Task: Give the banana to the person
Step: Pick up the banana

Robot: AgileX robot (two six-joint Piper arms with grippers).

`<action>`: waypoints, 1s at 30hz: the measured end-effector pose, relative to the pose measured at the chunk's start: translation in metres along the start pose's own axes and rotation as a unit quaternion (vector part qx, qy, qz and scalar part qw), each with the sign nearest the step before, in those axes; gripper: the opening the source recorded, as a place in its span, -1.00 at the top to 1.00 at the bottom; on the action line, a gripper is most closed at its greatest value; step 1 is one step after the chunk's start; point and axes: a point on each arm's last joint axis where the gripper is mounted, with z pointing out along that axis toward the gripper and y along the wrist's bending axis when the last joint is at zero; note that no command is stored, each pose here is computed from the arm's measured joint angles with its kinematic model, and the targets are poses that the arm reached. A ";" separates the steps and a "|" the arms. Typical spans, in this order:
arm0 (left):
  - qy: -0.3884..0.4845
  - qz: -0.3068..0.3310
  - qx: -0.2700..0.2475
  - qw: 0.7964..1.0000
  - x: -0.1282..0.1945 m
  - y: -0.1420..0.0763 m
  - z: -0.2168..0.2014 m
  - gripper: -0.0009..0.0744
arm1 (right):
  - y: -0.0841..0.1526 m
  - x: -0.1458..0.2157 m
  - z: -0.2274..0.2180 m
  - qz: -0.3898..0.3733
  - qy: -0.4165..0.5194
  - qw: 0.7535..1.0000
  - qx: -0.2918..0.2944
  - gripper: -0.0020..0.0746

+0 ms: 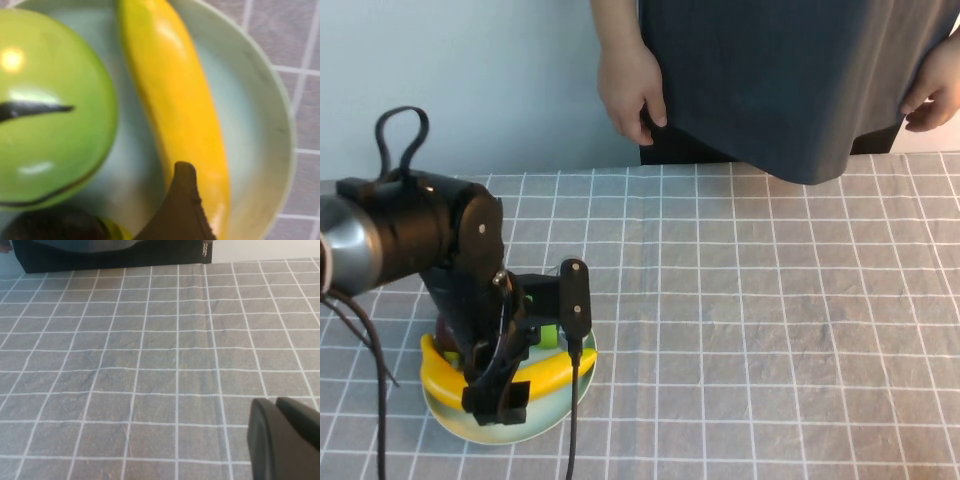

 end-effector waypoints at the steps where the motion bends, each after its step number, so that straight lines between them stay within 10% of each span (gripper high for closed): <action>1: 0.000 0.002 -0.002 1.000 -0.001 0.002 0.003 -0.46 | 0.000 0.000 0.000 0.000 0.000 1.000 0.000 0.97; 22: 0.002 -0.023 -0.025 0.999 0.023 0.016 0.059 -0.45 | 0.000 0.000 0.000 0.000 0.000 1.000 0.000 0.97; 30: -0.001 -0.052 -0.037 0.998 0.024 0.018 0.059 0.27 | 0.000 0.000 0.000 0.000 0.000 1.000 0.000 0.97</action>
